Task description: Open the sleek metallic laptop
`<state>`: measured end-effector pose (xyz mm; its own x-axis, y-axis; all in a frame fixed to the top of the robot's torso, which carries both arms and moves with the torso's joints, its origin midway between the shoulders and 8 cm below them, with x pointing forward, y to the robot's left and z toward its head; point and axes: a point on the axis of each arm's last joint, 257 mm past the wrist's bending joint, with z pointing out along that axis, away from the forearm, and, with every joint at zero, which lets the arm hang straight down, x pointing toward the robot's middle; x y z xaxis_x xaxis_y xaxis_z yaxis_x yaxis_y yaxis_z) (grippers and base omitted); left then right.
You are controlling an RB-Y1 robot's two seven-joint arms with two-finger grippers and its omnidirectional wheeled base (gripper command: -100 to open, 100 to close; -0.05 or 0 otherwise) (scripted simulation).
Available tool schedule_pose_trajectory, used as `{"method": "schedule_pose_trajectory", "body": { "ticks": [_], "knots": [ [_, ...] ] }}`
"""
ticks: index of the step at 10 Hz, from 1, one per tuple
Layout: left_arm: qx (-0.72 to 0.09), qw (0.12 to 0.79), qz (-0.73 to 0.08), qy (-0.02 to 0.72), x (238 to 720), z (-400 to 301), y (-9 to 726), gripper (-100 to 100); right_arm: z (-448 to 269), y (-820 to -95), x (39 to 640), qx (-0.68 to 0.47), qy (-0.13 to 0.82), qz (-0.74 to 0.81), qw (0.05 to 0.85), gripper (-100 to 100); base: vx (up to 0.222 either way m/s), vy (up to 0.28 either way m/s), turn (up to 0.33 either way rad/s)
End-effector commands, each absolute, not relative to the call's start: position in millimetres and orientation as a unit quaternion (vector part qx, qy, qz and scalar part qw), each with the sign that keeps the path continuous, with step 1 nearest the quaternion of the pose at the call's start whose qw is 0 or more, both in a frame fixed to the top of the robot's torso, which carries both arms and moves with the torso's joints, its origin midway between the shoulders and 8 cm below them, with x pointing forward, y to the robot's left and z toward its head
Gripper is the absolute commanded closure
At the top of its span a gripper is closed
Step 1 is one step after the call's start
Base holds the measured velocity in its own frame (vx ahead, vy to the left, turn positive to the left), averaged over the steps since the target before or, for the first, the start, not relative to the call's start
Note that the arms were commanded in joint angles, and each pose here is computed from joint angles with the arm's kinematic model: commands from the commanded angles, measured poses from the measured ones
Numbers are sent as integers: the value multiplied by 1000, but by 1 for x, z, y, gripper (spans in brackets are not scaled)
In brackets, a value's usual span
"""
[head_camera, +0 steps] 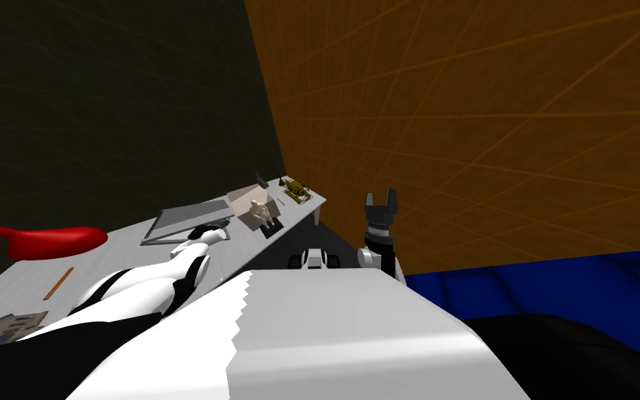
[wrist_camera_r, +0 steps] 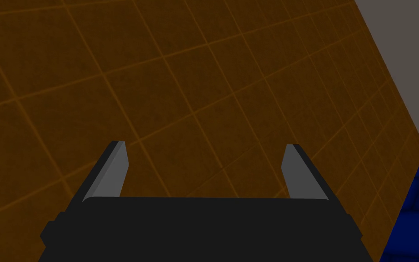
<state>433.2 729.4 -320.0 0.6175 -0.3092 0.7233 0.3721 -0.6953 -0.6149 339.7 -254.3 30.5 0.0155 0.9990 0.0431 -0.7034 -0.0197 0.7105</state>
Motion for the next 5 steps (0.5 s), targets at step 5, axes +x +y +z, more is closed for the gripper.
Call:
{"method": "schedule_pose_trajectory", "body": {
  "ticks": [5],
  "knots": [
    [-846,368,-381,-62,410,-310,771,-100,30,-254,340,288,256,653,652,0,10,7,-164]
  ]
}}
